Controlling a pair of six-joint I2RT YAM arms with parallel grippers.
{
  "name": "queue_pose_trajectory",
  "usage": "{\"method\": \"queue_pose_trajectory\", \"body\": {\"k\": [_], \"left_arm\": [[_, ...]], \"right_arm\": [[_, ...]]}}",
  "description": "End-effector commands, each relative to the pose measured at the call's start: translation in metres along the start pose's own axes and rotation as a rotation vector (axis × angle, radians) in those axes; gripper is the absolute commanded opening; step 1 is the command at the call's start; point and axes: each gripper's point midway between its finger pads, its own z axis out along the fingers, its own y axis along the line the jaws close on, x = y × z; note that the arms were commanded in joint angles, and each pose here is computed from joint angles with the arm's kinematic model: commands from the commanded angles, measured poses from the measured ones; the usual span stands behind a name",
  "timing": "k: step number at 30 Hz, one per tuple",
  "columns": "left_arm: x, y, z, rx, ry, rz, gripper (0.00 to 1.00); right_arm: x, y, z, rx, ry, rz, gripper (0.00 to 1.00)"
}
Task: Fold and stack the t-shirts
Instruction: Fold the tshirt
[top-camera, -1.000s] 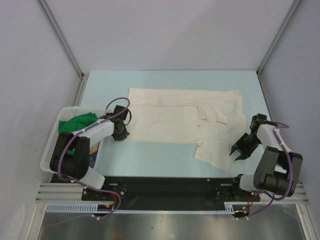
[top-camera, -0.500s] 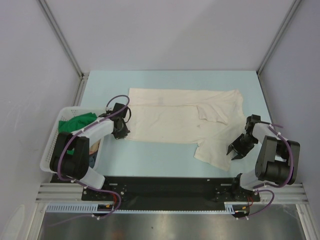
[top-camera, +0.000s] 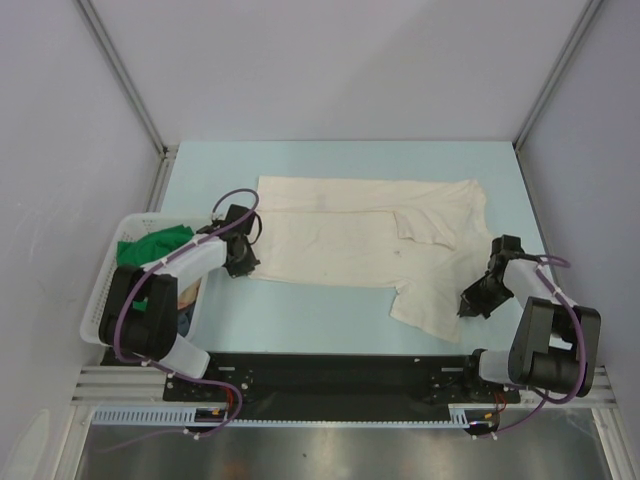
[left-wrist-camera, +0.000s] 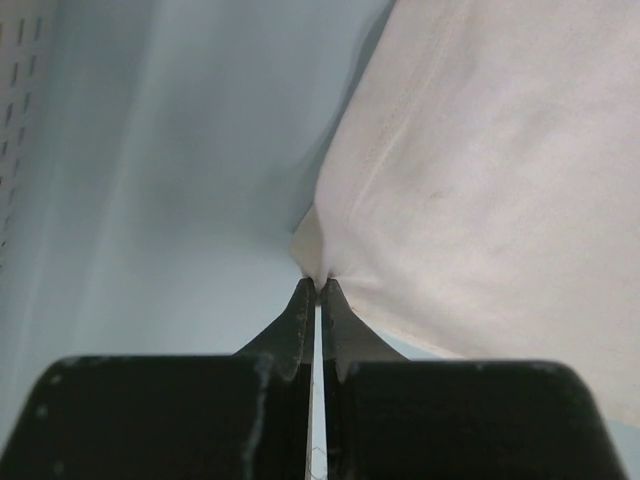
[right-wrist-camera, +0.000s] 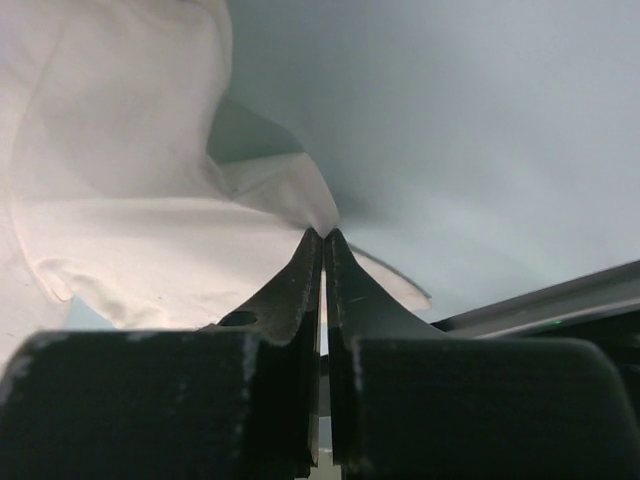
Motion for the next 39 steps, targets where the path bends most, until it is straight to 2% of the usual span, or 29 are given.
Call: {"method": "queue_pose_trajectory", "body": {"k": [1,5,9,12,16,30,39], "left_arm": [[-0.019,-0.002,-0.018,0.025,-0.066,-0.009,0.00],[-0.018,0.000,-0.022,0.027,-0.065,-0.017,0.00],[-0.025,-0.002,-0.023,0.020,-0.074,-0.007,0.00],[-0.036,-0.007,-0.025,0.016,-0.084,-0.003,0.00],[-0.061,-0.018,-0.031,0.020,-0.126,-0.004,0.00],[-0.127,-0.044,-0.009,-0.010,-0.141,-0.022,0.00],[-0.153,-0.057,0.011,-0.022,-0.130,-0.037,0.00]], "right_arm": [[-0.004,-0.012,-0.016,0.043,-0.060,-0.003,0.00],[-0.014,-0.004,-0.038,0.003,-0.106,-0.035,0.00],[-0.031,0.027,-0.058,-0.098,-0.124,-0.126,0.00],[-0.043,0.043,-0.067,-0.129,-0.135,-0.191,0.00],[-0.075,0.081,-0.097,-0.236,-0.223,-0.271,0.00],[-0.146,0.174,-0.099,-0.331,-0.204,-0.346,0.00],[-0.167,0.201,-0.074,-0.328,-0.152,-0.353,0.00]]}}
